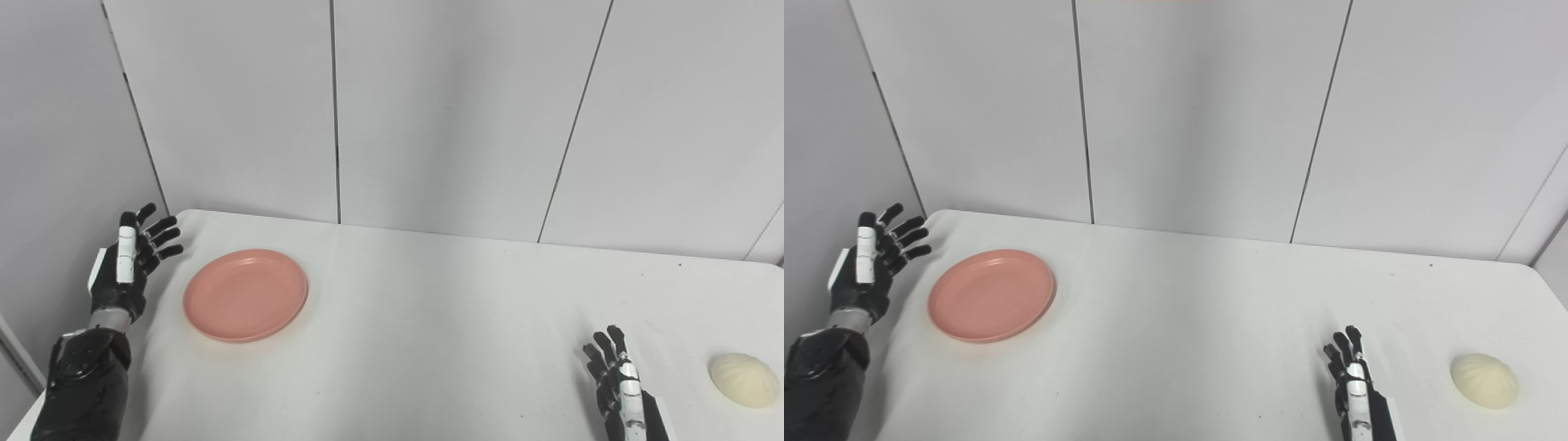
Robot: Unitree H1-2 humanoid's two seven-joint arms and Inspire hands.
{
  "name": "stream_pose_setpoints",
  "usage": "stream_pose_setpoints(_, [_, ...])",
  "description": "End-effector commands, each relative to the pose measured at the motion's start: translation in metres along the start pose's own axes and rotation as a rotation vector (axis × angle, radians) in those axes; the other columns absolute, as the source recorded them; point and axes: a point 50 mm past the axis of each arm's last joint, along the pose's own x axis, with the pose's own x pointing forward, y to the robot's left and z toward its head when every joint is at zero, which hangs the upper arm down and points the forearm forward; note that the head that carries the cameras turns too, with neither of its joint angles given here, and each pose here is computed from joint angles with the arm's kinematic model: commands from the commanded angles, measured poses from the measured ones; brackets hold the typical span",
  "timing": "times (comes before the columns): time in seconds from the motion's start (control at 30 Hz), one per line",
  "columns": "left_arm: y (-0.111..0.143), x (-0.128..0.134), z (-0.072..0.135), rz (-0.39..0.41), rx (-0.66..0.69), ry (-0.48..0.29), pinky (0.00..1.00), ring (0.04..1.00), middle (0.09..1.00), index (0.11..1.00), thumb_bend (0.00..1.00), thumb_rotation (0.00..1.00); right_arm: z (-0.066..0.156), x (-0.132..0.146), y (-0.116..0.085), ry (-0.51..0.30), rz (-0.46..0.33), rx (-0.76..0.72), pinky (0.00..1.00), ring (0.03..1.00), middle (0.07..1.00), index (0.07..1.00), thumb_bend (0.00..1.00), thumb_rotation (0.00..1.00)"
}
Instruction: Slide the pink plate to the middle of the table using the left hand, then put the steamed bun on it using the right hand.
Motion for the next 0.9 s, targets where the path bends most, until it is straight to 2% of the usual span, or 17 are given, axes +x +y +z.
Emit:
stream_pose_setpoints(0.0, [0.001, 0.020, 0.027, 0.000, 0.031, -0.089, 0.69, 0.778, 0.769, 0.871, 1.00, 0.91, -0.010, -0.009, -0.001, -0.003, -0.010, 0.004, 1.00, 0.943, 0.965, 1.000, 0.72, 1.00])
stream_pose_setpoints(0.17, [-0.006, 0.020, 0.010, -0.008, 0.034, -0.027, 0.72, 0.790, 0.786, 0.859, 1.00, 0.92, -0.012, -0.009, -0.003, -0.008, -0.024, -0.006, 1.00, 0.930, 0.955, 1.000, 0.75, 1.00])
stream_pose_setpoints(0.37, [-0.020, 0.020, 0.000, -0.026, 0.044, 0.017, 0.70, 0.789, 0.770, 0.855, 1.00, 0.93, -0.011, -0.010, 0.000, -0.009, -0.012, 0.003, 1.00, 0.929, 0.952, 1.000, 0.73, 1.00])
stream_pose_setpoints(0.6, [-0.045, 0.015, -0.009, -0.111, 0.054, 0.032, 0.71, 0.801, 0.790, 0.887, 1.00, 0.93, -0.010, -0.010, 0.003, -0.011, -0.027, 0.007, 0.99, 0.914, 0.933, 0.992, 0.75, 1.00])
stream_pose_setpoints(0.87, [-0.071, 0.003, -0.018, -0.194, 0.044, 0.047, 0.71, 0.789, 0.766, 0.875, 1.00, 0.93, -0.006, -0.009, 0.009, -0.006, -0.017, 0.004, 0.99, 0.906, 0.923, 0.978, 0.74, 1.00])
